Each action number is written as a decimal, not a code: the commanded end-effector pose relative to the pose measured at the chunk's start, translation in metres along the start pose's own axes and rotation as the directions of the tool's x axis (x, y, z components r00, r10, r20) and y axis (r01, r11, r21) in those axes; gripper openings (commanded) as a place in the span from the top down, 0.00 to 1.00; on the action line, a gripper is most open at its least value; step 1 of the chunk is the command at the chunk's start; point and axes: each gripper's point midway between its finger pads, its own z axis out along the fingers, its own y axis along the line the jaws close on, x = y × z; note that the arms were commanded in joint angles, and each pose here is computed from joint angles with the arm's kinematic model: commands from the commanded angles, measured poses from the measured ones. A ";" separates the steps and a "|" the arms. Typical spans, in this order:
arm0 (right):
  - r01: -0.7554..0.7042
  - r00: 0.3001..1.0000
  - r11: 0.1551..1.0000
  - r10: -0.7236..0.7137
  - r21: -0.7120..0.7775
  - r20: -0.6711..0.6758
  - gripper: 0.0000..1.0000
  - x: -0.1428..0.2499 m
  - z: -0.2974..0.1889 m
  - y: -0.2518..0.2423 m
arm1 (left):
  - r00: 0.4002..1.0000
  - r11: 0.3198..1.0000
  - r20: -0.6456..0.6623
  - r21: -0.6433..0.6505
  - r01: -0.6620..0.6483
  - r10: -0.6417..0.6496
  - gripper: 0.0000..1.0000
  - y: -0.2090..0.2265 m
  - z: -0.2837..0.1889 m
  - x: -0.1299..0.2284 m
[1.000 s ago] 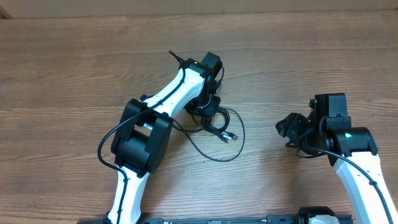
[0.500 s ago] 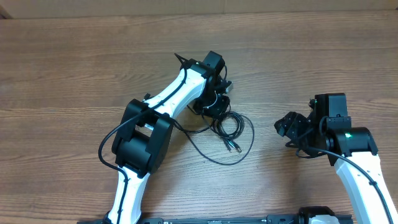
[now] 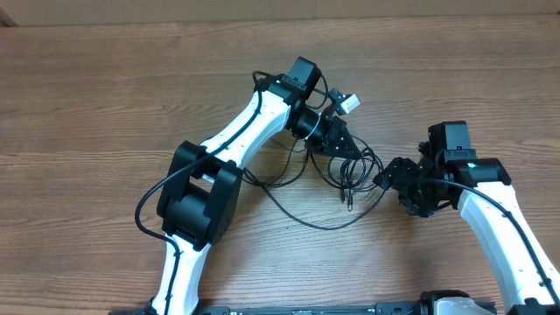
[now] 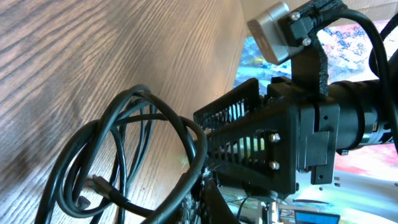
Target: Untangle cables
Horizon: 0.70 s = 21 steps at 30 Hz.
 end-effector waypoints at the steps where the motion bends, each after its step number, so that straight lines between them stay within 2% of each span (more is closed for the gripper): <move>1: 0.032 0.999 0.999 -0.032 -0.024 -0.014 0.30 0.002 0.003 0.007 | 0.985 0.966 0.054 -0.210 -0.149 0.163 0.96 -0.031 -0.026 -0.012; 2: 0.034 0.999 0.999 -0.034 -0.030 -0.011 0.30 0.002 0.003 0.008 | 0.980 0.955 0.061 -0.243 -0.169 0.189 0.96 -0.037 -0.031 -0.013; 4: 0.047 0.999 0.995 -0.048 -0.092 -0.014 0.29 0.001 0.002 0.020 | 0.945 0.912 0.102 -0.313 -0.265 0.310 0.96 -0.082 -0.050 -0.013; 7: 0.089 0.996 0.971 -0.090 -0.223 0.005 0.30 -0.005 -0.002 0.047 | 0.912 0.890 0.129 -0.307 -0.336 0.389 0.96 -0.126 -0.060 -0.005; 9: 0.116 0.993 0.959 -0.102 -0.258 0.066 0.31 -0.019 -0.005 0.057 | 0.926 0.908 0.129 -0.282 -0.308 0.354 0.96 -0.133 -0.056 0.001; 10: 0.129 0.990 0.952 -0.106 -0.277 0.098 0.35 -0.026 -0.007 0.063 | 0.932 0.911 0.120 -0.285 -0.297 0.342 0.96 -0.131 -0.055 0.003; 13: 0.110 0.994 0.948 -0.102 -0.299 0.040 0.35 -0.014 -0.007 0.064 | 0.951 0.864 0.119 -0.462 -0.201 0.285 0.96 -0.098 -0.067 0.003; 14: 0.160 0.986 0.927 -0.166 -0.340 0.014 0.34 -0.004 -0.009 0.069 | 0.960 0.861 0.108 -0.476 -0.180 0.260 0.96 -0.093 -0.067 0.008; 18: 0.210 0.974 0.876 -0.225 -0.435 0.018 0.33 0.000 -0.017 0.087 | 0.971 0.888 0.117 -0.438 -0.139 0.209 0.96 -0.098 -0.064 0.012; 21: 0.232 0.969 0.857 -0.243 -0.460 0.035 0.32 -0.002 -0.019 0.093 | 0.968 0.951 0.102 -0.234 -0.202 0.230 0.96 -0.134 -0.051 0.018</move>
